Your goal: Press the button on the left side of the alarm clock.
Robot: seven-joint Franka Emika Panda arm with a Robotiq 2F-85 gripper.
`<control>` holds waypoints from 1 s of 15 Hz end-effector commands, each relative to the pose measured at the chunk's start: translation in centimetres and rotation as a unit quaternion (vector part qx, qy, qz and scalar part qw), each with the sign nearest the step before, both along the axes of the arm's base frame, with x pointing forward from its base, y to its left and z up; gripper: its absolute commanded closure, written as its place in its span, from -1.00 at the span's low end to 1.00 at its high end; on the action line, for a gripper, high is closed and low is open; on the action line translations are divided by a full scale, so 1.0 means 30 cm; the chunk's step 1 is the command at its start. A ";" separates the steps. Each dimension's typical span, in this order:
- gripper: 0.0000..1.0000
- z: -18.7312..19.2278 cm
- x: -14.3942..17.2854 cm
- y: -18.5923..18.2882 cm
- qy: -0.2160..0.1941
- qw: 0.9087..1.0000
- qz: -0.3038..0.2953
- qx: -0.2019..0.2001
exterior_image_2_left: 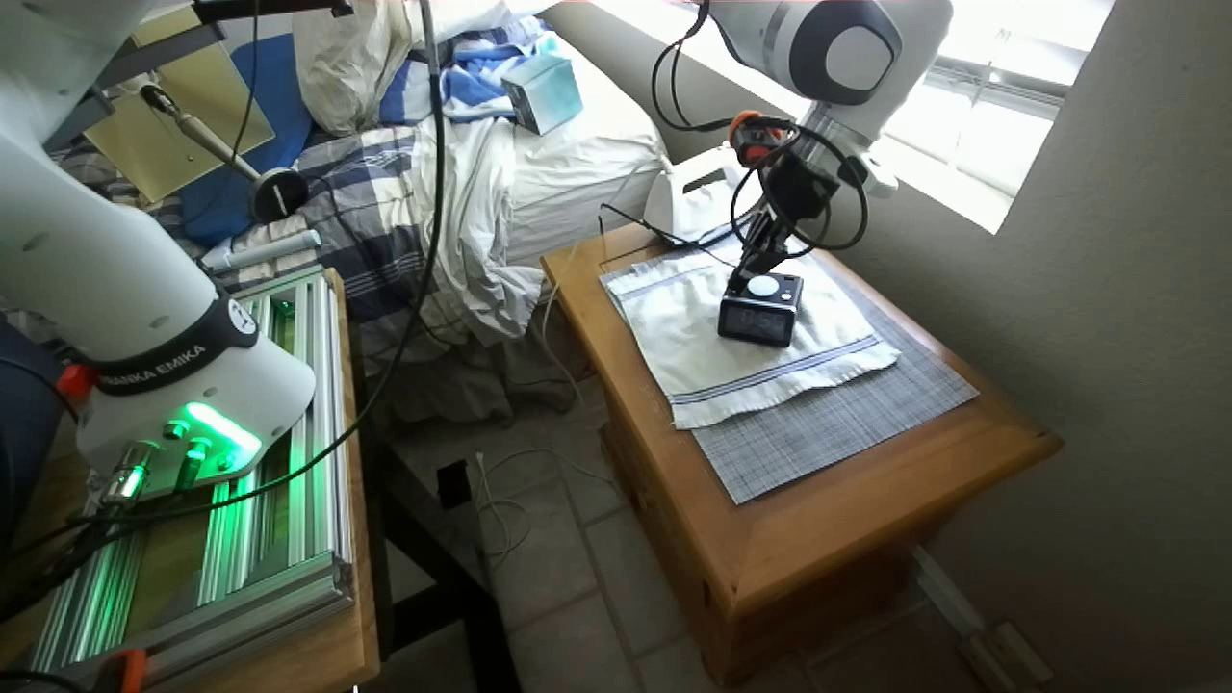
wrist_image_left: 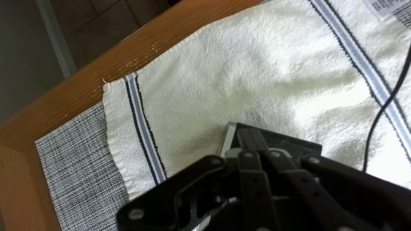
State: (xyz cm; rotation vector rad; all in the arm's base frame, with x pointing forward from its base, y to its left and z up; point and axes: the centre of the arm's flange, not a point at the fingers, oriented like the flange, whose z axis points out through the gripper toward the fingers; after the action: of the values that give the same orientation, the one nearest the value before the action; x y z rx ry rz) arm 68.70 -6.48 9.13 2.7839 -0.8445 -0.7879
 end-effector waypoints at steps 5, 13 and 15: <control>1.00 -0.138 -0.022 -0.040 -0.034 0.999 -0.005 -0.007; 1.00 0.061 -0.104 -0.147 -0.050 0.997 -0.022 0.046; 1.00 0.094 -0.128 -0.176 -0.055 0.997 -0.012 0.060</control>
State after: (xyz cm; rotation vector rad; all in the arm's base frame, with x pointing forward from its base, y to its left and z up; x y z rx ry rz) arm 67.58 -10.47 10.23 2.8700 -0.9040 -0.7254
